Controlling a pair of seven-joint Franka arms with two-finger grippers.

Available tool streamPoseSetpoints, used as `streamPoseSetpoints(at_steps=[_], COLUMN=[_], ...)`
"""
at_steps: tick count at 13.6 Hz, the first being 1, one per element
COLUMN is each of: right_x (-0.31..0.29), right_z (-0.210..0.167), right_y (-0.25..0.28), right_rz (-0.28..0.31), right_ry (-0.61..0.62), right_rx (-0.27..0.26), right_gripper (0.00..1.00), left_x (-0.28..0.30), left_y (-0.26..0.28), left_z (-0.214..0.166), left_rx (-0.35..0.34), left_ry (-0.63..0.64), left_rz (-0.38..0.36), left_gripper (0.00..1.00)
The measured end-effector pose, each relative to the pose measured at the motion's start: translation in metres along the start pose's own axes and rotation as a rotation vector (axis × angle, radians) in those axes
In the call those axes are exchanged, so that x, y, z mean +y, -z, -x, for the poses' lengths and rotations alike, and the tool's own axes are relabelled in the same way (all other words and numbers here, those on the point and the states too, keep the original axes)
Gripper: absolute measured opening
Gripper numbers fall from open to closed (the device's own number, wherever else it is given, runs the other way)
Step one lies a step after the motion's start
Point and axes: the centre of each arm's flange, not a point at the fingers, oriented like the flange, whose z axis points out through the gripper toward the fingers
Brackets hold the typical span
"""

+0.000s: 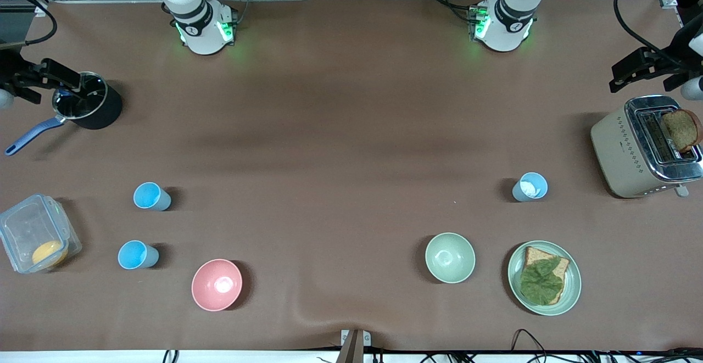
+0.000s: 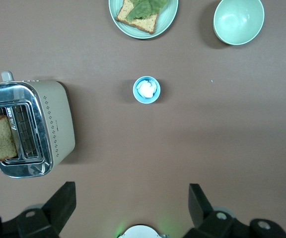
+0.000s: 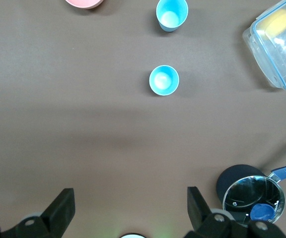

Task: Stack blue cups with both arms
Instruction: 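Grasp a blue cup with the right gripper while the left gripper grasps another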

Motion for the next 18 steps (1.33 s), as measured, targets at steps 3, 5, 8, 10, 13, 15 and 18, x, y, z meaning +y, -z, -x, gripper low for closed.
streamPoseSetpoints(at_steps=[3, 5, 8, 10, 13, 15, 18], right_x=[-0.010, -0.014, -0.005, 0.007, 0.029, 0.040, 0.048], right_z=[-0.001, -0.002, -0.004, -0.018, -0.073, -0.105, -0.137], right_y=[0.000, -0.001, -0.006, -0.034, -0.120, -0.179, -0.244], right_rz=[0.001, -0.003, -0.008, -0.015, -0.008, 0.030, 0.082], right_ry=[0.021, 0.032, 0.016, -0.003, -0.023, -0.012, 0.010], right_rx=[-0.001, -0.001, -0.013, -0.059, -0.091, -0.093, -0.064], right_gripper=[1.00, 1.00, 1.00, 1.00, 1.00, 1.00, 1.00], left_x=[-0.001, -0.004, -0.009, -0.008, -0.023, -0.027, -0.022], left_y=[0.000, -0.003, -0.035, -0.087, -0.193, -0.264, -0.333], left_z=[0.000, -0.003, -0.034, -0.064, -0.091, -0.087, -0.084], left_rx=[0.000, -0.006, -0.008, 0.005, 0.070, 0.079, 0.030], left_ry=[0.001, 0.004, -0.032, -0.038, -0.023, -0.022, -0.031], left_rz=[0.000, 0.000, -0.033, -0.041, -0.031, -0.024, -0.016], left_gripper=[1.00, 1.00, 1.00, 1.00, 1.00, 1.00, 1.00])
